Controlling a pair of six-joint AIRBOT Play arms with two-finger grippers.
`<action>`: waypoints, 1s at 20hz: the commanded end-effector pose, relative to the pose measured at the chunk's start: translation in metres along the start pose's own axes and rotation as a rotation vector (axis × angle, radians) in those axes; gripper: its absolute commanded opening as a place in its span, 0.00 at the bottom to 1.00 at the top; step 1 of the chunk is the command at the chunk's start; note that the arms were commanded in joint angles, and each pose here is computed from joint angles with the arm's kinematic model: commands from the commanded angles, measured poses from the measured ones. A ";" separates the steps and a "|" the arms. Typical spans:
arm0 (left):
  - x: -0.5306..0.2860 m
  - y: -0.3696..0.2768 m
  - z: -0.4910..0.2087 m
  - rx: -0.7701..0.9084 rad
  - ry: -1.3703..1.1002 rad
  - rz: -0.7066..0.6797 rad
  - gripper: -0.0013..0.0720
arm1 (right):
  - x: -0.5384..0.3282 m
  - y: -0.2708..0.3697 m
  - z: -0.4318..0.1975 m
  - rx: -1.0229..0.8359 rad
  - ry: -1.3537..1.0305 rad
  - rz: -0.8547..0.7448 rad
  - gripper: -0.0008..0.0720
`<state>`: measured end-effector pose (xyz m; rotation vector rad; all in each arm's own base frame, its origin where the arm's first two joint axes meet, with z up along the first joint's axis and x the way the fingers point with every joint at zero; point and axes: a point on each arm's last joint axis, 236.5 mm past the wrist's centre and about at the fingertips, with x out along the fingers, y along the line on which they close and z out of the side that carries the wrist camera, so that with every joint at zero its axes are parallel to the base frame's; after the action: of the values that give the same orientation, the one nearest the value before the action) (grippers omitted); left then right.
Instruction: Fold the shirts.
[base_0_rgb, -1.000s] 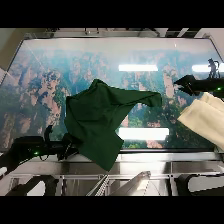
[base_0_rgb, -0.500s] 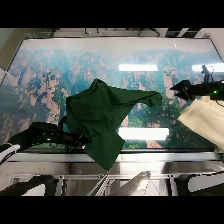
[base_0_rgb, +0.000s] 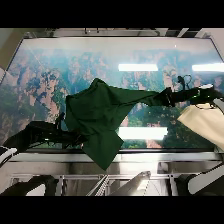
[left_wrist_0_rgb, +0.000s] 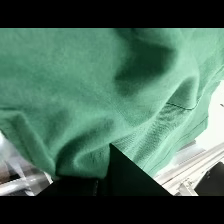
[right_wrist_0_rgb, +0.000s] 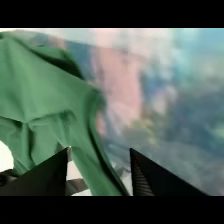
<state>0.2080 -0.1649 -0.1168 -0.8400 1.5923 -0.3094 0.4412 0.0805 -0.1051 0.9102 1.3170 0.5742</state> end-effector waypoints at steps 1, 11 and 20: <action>-0.002 -0.009 -0.005 -0.003 0.018 -0.031 0.04 | 0.019 0.014 -0.003 -0.008 0.014 0.035 0.27; -0.299 -0.239 -0.019 0.735 -0.524 -0.384 0.05 | -0.236 0.333 -0.058 -0.646 -0.366 0.936 0.04; -0.505 -0.408 -0.178 1.465 -1.233 -0.164 0.05 | -0.397 0.504 -0.249 -1.319 -1.368 0.319 0.04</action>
<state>0.2062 -0.1324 0.5203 -0.0060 0.0312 -0.6599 0.2353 0.0794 0.5007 0.3869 -0.3727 0.9352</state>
